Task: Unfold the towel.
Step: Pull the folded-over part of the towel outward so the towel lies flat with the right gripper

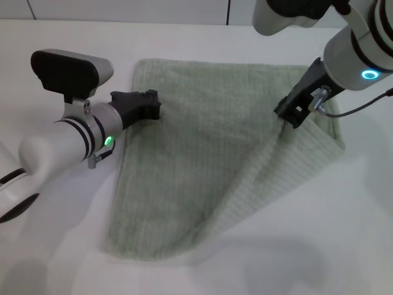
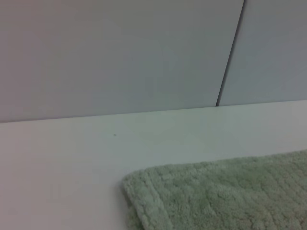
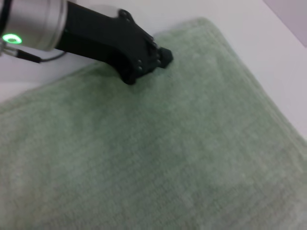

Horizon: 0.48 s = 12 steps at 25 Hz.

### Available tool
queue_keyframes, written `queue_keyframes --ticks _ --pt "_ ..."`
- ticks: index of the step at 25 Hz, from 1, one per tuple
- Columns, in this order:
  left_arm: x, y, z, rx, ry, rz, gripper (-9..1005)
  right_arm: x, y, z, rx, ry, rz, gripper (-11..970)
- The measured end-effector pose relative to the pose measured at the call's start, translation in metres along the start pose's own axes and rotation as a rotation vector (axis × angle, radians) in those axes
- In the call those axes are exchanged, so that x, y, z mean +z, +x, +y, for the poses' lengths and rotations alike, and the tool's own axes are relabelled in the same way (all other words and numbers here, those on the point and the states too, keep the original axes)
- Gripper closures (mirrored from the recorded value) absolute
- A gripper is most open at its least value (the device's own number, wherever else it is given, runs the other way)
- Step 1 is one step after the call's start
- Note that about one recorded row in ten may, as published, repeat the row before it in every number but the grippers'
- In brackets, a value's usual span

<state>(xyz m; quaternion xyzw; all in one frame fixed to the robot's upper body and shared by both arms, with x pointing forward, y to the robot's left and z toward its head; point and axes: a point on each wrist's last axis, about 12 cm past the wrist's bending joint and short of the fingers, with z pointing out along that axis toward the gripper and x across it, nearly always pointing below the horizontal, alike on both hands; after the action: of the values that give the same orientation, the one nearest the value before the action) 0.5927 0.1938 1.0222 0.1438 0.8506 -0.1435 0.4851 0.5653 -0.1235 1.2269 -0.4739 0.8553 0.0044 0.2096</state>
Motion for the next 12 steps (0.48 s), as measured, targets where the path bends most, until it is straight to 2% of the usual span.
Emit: queue_keyframes --ticks 12 --pt "0.0 0.0002 -0.0006 0.002 0.002 0.001 983 -0.0063 0.0084 0.0082 0.017 0.002 0.043 908"
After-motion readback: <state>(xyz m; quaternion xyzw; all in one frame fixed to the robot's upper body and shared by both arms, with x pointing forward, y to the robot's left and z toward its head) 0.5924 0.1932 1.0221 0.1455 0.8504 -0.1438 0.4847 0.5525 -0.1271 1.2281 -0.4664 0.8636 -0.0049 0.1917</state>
